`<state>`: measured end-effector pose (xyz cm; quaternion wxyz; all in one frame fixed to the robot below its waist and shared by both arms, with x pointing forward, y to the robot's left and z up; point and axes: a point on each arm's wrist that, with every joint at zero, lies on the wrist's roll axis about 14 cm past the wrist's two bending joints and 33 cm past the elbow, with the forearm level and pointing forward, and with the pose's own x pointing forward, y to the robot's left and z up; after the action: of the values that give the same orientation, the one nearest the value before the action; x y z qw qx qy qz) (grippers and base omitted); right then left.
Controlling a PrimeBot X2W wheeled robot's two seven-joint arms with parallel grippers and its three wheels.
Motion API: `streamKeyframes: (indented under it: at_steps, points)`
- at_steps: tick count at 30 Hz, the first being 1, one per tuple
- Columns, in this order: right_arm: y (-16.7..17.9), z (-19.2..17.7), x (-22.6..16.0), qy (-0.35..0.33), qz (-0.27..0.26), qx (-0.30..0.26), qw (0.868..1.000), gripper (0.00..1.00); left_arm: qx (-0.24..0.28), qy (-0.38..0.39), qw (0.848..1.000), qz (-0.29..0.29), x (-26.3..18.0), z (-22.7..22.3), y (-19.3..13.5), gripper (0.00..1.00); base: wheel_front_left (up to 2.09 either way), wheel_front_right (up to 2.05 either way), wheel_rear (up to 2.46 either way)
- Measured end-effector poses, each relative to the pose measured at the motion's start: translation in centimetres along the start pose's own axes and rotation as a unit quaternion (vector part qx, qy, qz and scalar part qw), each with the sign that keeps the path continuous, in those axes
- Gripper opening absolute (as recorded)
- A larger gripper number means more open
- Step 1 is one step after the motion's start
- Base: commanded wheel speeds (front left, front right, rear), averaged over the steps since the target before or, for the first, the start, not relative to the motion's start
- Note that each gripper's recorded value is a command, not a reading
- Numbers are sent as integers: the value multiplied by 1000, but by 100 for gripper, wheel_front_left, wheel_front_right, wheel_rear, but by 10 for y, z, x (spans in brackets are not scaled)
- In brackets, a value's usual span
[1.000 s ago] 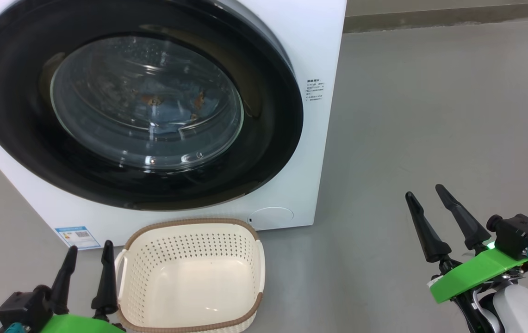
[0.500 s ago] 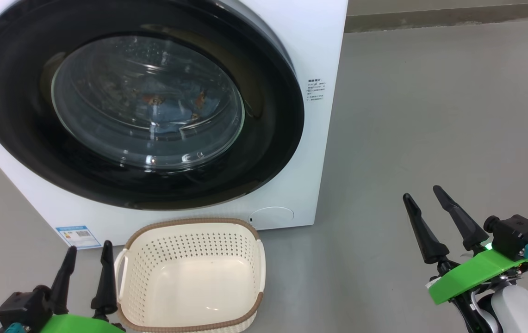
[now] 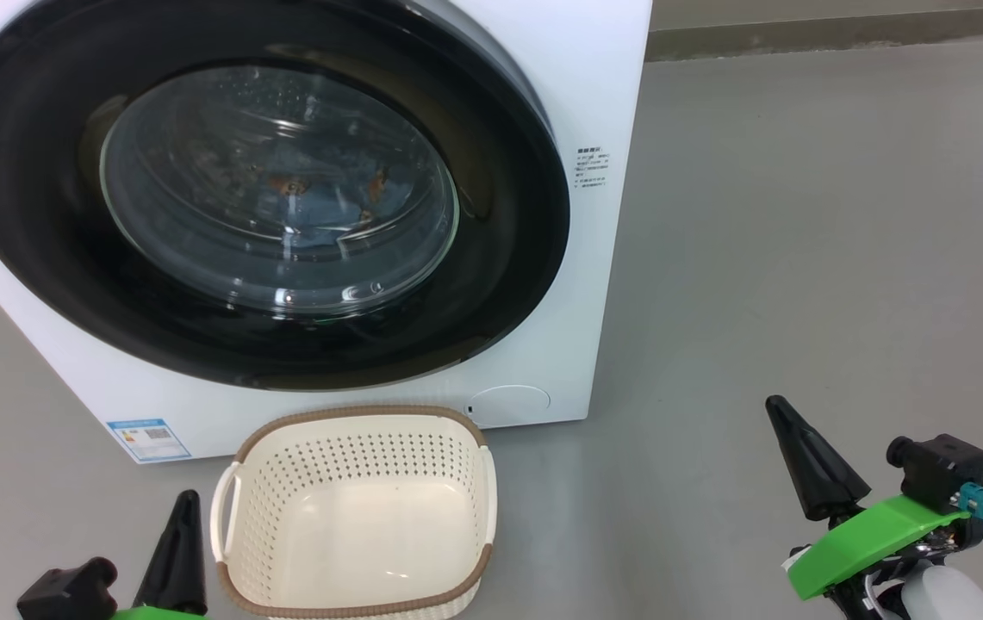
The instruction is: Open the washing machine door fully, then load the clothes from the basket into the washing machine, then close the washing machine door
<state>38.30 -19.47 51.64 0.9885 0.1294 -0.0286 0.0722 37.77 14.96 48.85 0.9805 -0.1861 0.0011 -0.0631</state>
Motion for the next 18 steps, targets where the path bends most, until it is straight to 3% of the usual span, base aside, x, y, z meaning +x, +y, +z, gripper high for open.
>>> streamKeyframes:
  at_steps: [18]
  points:
    - [-6, 0, 4, 1, -28, 91, 995, 0, -84, 8, 996, 30, -2, -2, 11, 0, 0, 0, 0]
